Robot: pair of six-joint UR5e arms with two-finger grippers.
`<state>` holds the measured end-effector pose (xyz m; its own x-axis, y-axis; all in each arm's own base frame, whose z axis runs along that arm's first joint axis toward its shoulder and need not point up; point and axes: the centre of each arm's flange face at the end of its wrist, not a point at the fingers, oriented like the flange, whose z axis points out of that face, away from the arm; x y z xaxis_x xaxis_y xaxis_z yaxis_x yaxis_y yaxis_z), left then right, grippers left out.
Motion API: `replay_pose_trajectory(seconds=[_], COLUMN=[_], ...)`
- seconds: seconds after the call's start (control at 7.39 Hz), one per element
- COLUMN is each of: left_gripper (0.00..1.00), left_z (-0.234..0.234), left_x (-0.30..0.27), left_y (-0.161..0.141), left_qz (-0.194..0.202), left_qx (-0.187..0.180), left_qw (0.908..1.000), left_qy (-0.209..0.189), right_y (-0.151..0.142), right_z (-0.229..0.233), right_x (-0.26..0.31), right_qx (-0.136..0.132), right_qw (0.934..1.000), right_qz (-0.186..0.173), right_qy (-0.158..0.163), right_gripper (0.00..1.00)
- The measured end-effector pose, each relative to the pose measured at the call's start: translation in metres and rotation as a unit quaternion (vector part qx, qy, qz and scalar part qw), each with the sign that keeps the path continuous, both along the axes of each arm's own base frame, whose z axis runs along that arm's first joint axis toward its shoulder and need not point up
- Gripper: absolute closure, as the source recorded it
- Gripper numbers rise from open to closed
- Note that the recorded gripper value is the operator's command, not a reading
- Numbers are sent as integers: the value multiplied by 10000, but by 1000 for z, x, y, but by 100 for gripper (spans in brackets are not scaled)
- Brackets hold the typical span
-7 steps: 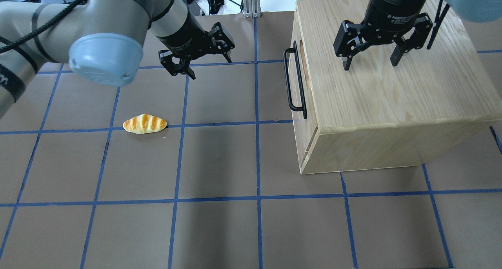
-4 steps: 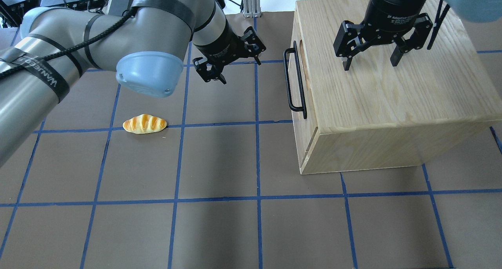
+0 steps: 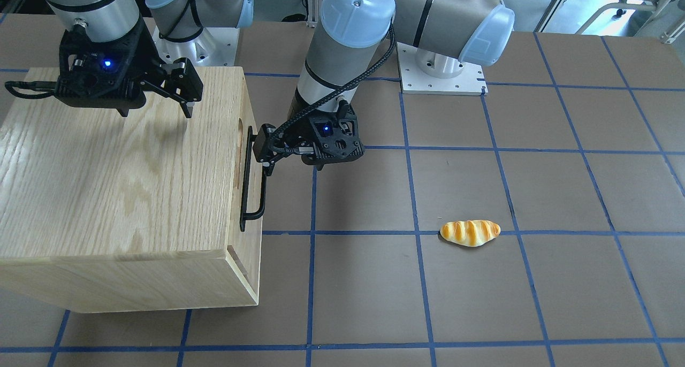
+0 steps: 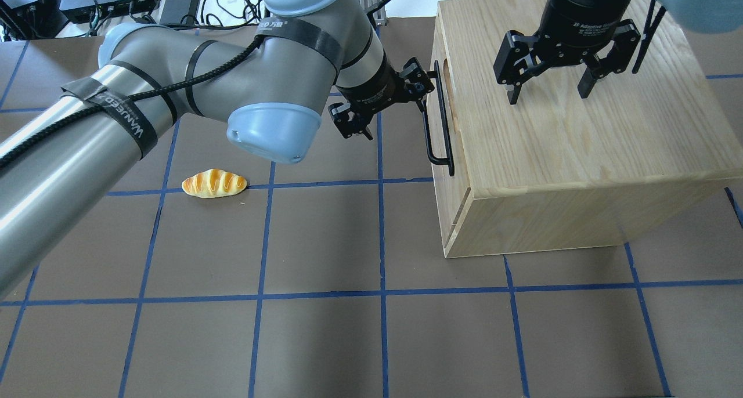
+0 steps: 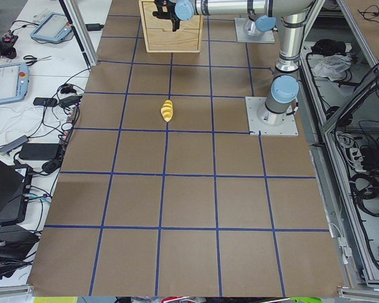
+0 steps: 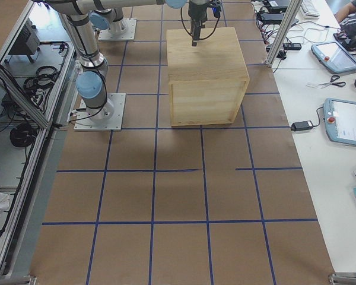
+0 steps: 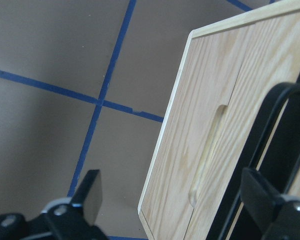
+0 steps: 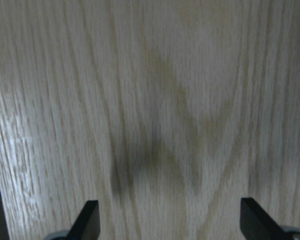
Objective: Open upper drawer
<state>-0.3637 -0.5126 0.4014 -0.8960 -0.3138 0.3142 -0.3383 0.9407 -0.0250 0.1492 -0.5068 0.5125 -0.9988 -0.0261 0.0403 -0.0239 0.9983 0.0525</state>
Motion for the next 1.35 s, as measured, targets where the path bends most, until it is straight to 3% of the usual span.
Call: replay_pose_trajectory(seconds=[1.35], left_gripper=[0], left_z=[-11], left_x=[-16], left_y=[8], left_qz=[-212], left_qx=[57], left_qw=[9998], left_qy=[-30], right_y=[0], right_z=[0], right_x=[0], right_qx=[4], right_qw=[10000], right_qz=[0], right_qy=[0], right_gripper=[0])
